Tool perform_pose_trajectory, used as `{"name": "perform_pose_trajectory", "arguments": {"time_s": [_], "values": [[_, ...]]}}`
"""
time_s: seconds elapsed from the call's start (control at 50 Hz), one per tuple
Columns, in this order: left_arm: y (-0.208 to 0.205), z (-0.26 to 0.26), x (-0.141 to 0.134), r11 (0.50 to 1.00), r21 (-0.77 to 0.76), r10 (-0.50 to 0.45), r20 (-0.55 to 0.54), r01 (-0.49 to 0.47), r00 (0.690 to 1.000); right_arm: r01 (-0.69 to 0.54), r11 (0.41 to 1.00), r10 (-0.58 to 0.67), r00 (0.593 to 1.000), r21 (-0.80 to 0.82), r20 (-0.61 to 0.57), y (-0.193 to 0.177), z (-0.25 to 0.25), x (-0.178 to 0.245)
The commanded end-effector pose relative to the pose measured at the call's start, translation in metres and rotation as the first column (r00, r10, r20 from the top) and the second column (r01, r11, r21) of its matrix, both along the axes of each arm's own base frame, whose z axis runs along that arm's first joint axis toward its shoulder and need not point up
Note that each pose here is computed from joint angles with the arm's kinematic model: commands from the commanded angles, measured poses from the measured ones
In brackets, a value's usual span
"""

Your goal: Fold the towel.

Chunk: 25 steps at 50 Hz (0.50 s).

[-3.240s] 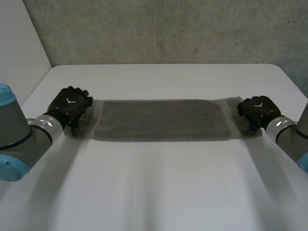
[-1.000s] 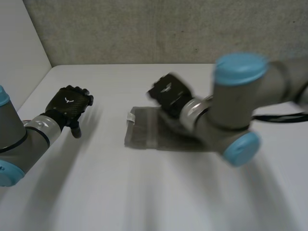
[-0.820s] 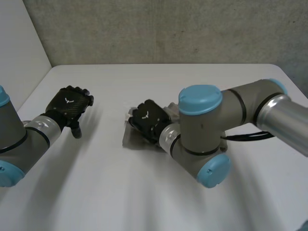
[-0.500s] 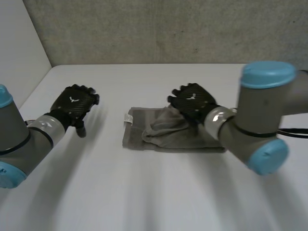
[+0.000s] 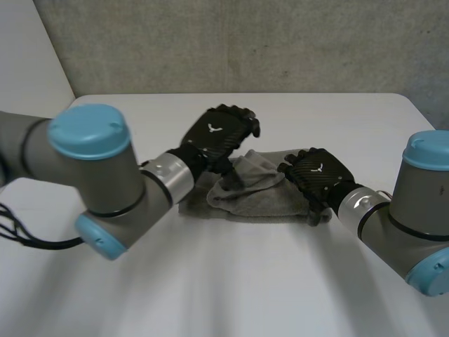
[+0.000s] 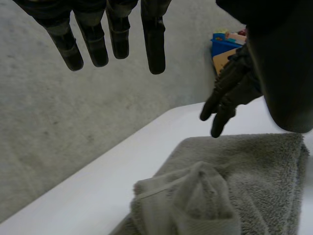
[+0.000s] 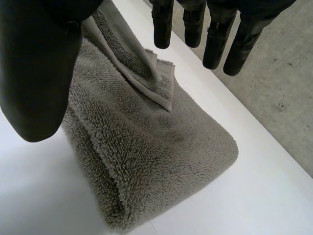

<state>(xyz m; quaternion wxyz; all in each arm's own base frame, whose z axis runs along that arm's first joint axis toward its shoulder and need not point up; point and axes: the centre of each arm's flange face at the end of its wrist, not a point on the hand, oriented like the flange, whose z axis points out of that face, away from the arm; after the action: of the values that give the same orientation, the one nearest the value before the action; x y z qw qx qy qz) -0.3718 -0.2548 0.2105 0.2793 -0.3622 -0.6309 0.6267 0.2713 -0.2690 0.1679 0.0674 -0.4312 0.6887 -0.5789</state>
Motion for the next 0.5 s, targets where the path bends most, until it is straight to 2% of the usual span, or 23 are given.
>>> {"name": "perform_pose_trajectory", "arguments": {"time_s": [0.02,0.14,0.32,0.5], "values": [[-0.003,-0.029,-0.023,0.998,0.054,-0.036,0.044,0.033,0.998,-0.003,1.0,0.003,1.0,-0.002,-0.004,-0.002,-0.008,0.002],[-0.003,-0.052,-0.033,0.993,0.107,-0.049,0.088,0.04,0.995,0.0,1.0,0.0,1.0,0.001,-0.005,-0.004,-0.011,0.001],[-0.022,-0.062,-0.031,0.993,0.068,0.088,0.119,-0.096,0.989,0.008,1.0,-0.008,1.0,0.006,-0.008,-0.006,-0.014,-0.001],[-0.025,-0.068,-0.029,0.993,0.014,0.111,0.178,-0.115,0.978,0.006,1.0,-0.006,1.0,0.012,-0.012,-0.005,-0.016,-0.001]]}}
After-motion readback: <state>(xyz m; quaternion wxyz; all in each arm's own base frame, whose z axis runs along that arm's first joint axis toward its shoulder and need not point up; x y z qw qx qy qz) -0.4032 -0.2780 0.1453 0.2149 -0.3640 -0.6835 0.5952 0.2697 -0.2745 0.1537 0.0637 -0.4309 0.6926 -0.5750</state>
